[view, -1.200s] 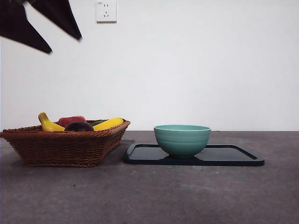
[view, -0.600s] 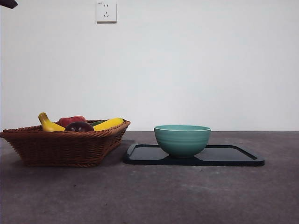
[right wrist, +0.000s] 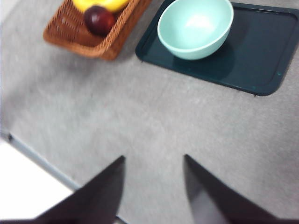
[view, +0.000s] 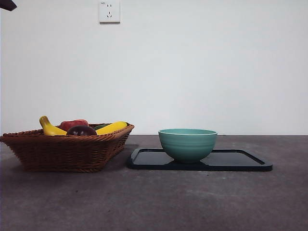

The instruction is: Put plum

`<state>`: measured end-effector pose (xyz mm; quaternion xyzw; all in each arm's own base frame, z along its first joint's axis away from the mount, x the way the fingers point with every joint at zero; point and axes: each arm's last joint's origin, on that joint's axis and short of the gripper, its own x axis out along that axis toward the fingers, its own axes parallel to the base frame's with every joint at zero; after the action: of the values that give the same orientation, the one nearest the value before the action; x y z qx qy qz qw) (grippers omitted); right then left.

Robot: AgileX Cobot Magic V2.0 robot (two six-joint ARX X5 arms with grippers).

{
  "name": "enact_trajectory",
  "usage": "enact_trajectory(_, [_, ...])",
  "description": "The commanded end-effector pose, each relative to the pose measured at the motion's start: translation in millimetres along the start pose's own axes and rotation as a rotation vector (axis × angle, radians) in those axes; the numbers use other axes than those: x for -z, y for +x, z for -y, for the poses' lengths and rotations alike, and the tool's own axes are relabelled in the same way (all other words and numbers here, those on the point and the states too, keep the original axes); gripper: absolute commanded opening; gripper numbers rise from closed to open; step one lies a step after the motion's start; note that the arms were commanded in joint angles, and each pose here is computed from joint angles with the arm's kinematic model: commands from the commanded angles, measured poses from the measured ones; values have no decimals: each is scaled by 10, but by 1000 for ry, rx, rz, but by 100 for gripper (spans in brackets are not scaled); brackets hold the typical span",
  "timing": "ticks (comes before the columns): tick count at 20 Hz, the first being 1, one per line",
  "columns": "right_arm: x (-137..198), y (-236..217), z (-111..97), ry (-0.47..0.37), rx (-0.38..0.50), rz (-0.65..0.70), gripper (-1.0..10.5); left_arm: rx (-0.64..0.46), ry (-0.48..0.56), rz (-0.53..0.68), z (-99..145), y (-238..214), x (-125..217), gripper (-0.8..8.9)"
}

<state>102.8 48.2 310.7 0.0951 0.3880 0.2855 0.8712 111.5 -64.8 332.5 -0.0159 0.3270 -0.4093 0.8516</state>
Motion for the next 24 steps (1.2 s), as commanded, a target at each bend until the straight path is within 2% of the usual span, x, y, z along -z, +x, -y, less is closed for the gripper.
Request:
enact_trajectory(1, [-152,76,-5,60,10,25,276,10,8,10,15,-12,-32,405])
enact_trajectory(6, [-652,430,48,59,55,32,276,10,8,10,14,-12,-32,404])
enact_trajectory(11, [-1145,1020,196,49,116,-53,279,10,9,11,15,-12,-33,405])
enact_trajectory(14, [-1333,1365,304,42,161,-107,280,10,9,11,14,-12,-33,405])
enact_trajectory(18, [-1449,1811,471,55,181,-177,280,10,9,11,14,-12,-33,405])
enact_trajectory(24, [-1349,2387,717,81,194,-224,279,10,8,10,14,-12,-32,405])
